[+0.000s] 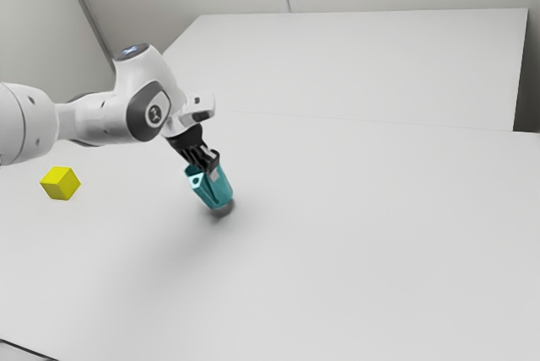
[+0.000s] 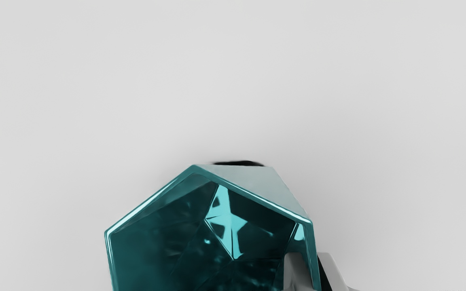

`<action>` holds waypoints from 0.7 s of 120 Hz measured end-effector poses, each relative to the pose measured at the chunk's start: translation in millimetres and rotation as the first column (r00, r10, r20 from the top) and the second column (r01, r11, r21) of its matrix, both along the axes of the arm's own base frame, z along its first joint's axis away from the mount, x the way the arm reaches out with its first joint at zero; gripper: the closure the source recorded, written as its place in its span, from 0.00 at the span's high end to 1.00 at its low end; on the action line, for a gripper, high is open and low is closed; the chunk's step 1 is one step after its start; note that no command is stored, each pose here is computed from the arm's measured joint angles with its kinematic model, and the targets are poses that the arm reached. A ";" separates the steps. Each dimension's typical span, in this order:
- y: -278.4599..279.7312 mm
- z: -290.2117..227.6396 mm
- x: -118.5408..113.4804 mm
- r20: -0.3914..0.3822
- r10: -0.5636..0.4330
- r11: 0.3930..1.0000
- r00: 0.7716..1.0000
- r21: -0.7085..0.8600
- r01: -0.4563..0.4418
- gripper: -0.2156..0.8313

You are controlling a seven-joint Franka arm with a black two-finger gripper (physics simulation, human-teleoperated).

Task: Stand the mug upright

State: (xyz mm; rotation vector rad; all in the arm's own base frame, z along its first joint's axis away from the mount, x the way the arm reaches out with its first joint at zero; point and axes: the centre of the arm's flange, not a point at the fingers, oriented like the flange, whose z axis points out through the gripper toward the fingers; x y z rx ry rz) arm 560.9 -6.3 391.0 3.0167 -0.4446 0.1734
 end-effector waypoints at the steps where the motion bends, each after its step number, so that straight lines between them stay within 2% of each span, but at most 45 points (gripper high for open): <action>1: -1.4 0.3 0.4 -0.001 -0.002 1.000 1.000 0.002 0.002 0.04; 21: -25.5 -1.5 7.3 -0.040 -0.026 0.999 0.999 0.029 0.027 0.04; 68: -22.5 -11.9 7.0 -0.118 0.041 0.997 0.992 0.072 -0.032 0.04; 84: -26.0 -12.4 6.0 -0.126 0.053 0.997 0.991 0.071 -0.044 0.17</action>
